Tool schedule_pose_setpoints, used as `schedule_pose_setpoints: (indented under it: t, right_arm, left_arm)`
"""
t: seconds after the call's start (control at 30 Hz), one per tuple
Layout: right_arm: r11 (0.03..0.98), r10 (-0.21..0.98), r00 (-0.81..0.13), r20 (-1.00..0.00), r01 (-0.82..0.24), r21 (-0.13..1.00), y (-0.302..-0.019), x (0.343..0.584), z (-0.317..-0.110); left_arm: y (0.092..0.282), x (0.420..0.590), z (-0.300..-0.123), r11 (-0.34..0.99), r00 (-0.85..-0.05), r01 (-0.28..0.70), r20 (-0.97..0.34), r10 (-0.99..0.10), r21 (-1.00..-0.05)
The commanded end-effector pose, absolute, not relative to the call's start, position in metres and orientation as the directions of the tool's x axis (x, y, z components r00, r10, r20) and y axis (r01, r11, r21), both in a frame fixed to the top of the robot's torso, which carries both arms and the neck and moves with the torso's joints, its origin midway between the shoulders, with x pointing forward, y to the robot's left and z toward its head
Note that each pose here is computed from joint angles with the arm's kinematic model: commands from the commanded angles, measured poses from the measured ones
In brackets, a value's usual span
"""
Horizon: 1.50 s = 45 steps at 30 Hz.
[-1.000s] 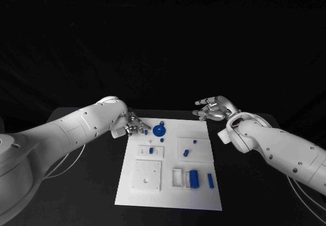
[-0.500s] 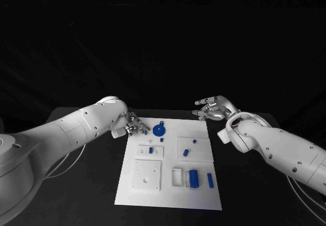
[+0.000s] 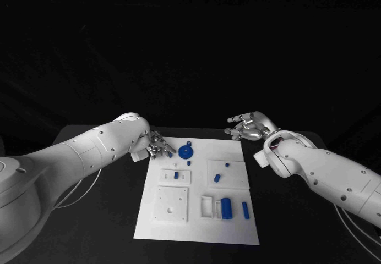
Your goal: Assemble the parts on the task board
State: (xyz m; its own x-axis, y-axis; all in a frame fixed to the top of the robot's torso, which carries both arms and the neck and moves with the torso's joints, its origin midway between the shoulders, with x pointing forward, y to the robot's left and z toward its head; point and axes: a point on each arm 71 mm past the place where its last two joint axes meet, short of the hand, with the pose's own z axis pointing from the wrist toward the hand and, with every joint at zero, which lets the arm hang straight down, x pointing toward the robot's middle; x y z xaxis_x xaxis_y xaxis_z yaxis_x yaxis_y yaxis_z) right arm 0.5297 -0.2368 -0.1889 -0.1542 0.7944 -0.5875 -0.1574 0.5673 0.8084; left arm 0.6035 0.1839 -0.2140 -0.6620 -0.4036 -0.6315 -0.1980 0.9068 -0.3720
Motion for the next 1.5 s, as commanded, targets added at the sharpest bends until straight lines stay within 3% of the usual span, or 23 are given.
schedule_pose_setpoints:
  t: [0.03, 0.93, 1.23, 1.5]
  right_arm:
    - [0.562, 0.794, -0.168, -0.585, -0.163, 0.811, -0.235, 0.53, -0.189]
    - [0.563, 0.795, -0.167, -0.583, -0.153, 0.812, -0.24, 0.53, -0.19]
    - [0.565, 0.796, -0.163, -0.583, -0.147, 0.812, -0.243, 0.53, -0.19]
    - [0.569, 0.795, -0.157, -0.586, -0.143, 0.81, -0.248, 0.53, -0.19]
  left_arm:
    - [0.182, 0.6, -0.222, 0.912, -0.681, -0.194, -0.62, -0.39, -0.361]
    - [0.2, 0.596, -0.219, 0.891, -0.628, -0.218, -0.641, -0.441, -0.398]
    - [0.204, 0.584, -0.204, 0.856, -0.59, -0.249, -0.629, -0.506, -0.454]
    - [0.207, 0.562, -0.193, 0.83, -0.55, -0.257, -0.631, -0.547, -0.496]
